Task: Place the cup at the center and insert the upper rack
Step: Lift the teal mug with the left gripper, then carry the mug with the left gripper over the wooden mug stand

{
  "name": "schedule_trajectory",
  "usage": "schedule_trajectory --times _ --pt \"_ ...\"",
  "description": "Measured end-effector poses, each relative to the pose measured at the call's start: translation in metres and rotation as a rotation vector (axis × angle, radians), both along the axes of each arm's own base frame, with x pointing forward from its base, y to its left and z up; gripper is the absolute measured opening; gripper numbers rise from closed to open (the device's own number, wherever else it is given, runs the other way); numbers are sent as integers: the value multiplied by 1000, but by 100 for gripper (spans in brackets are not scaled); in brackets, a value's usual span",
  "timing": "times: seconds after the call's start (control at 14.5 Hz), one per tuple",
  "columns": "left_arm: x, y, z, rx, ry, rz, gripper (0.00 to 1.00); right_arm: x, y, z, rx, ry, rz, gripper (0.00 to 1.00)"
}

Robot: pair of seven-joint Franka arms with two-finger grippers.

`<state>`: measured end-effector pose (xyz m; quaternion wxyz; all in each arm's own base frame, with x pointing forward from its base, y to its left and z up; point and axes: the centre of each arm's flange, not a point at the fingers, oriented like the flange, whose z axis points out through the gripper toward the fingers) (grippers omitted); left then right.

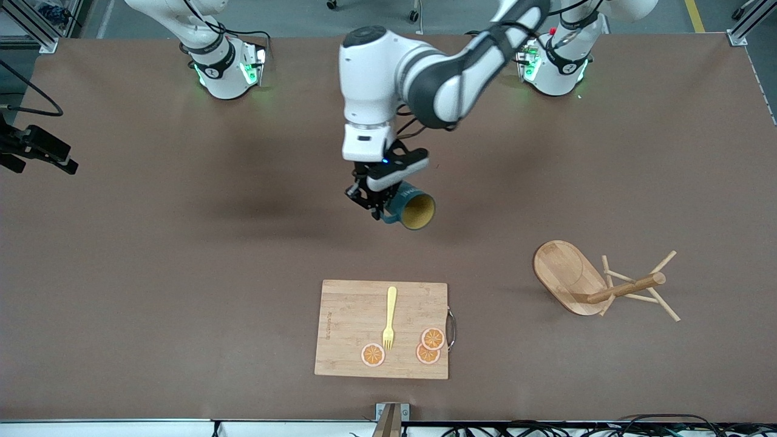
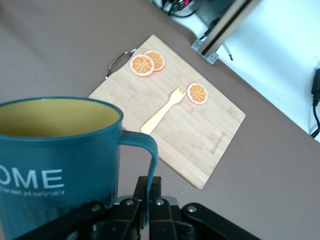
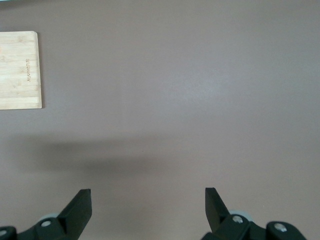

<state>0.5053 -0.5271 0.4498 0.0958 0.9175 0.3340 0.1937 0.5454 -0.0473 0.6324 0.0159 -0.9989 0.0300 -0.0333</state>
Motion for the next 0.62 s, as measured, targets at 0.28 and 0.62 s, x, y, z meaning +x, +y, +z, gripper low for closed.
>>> schedule_trajectory --times 0.28,0.62 --pt "61 85 49 -181 127 112 5 0 -1 0 0 1 -1 100" --pt "121 187 68 -403 253 304 5 -1 -8 -1 -1 7 -13 100"
